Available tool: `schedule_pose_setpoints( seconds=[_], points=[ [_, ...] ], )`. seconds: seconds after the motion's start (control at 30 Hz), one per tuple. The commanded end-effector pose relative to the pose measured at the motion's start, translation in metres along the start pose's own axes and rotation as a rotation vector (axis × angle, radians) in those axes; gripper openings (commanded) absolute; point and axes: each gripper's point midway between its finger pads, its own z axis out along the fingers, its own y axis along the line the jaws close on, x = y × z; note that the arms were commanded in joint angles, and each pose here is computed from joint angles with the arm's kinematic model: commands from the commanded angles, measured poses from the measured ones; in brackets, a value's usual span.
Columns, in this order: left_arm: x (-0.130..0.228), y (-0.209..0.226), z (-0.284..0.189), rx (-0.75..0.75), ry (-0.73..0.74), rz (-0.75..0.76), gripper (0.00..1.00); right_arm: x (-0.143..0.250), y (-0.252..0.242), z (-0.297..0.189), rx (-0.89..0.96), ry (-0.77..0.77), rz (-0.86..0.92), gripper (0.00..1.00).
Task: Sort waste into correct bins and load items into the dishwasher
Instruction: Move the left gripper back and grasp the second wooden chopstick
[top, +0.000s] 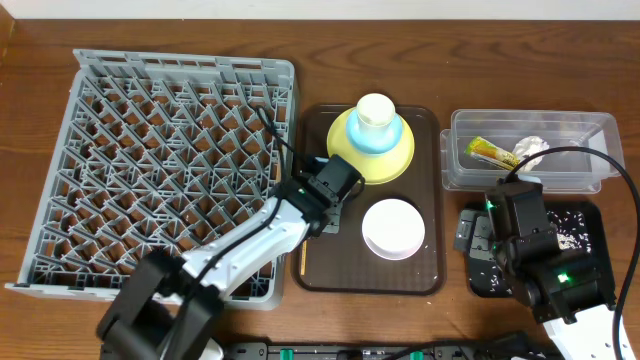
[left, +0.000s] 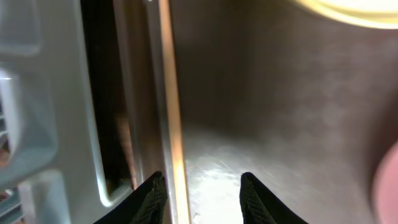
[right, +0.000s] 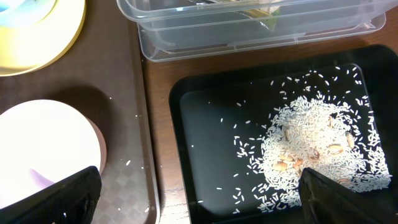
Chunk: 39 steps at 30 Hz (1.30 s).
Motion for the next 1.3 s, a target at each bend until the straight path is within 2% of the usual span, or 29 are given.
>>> schedule_pose_setpoints(
  seconds=[0.0, 0.37, 0.57, 1.07, 1.27],
  points=[
    [-0.003, 0.006, 0.008, -0.054, -0.012, -0.003, 0.41, -0.005, -0.003, -0.002, 0.010, -0.012, 0.007, 0.99],
    [0.007, 0.008, 0.023, -0.079, 0.028, 0.009, 0.41, -0.005, -0.003, -0.002, 0.010, -0.012, 0.007, 0.99],
    [0.018, -0.001, 0.030, -0.024, 0.074, 0.008, 0.42, -0.005, -0.003, -0.002, 0.010, -0.012, 0.007, 0.99],
    [0.029, -0.003, 0.037, -0.007, 0.111, 0.011, 0.42, -0.005, -0.003, -0.002, 0.010, -0.012, 0.007, 0.99],
    [0.045, -0.006, 0.041, 0.028, 0.157, -0.041, 0.41, -0.005, -0.003, -0.002, 0.010, -0.013, 0.007, 0.99]
  ],
)
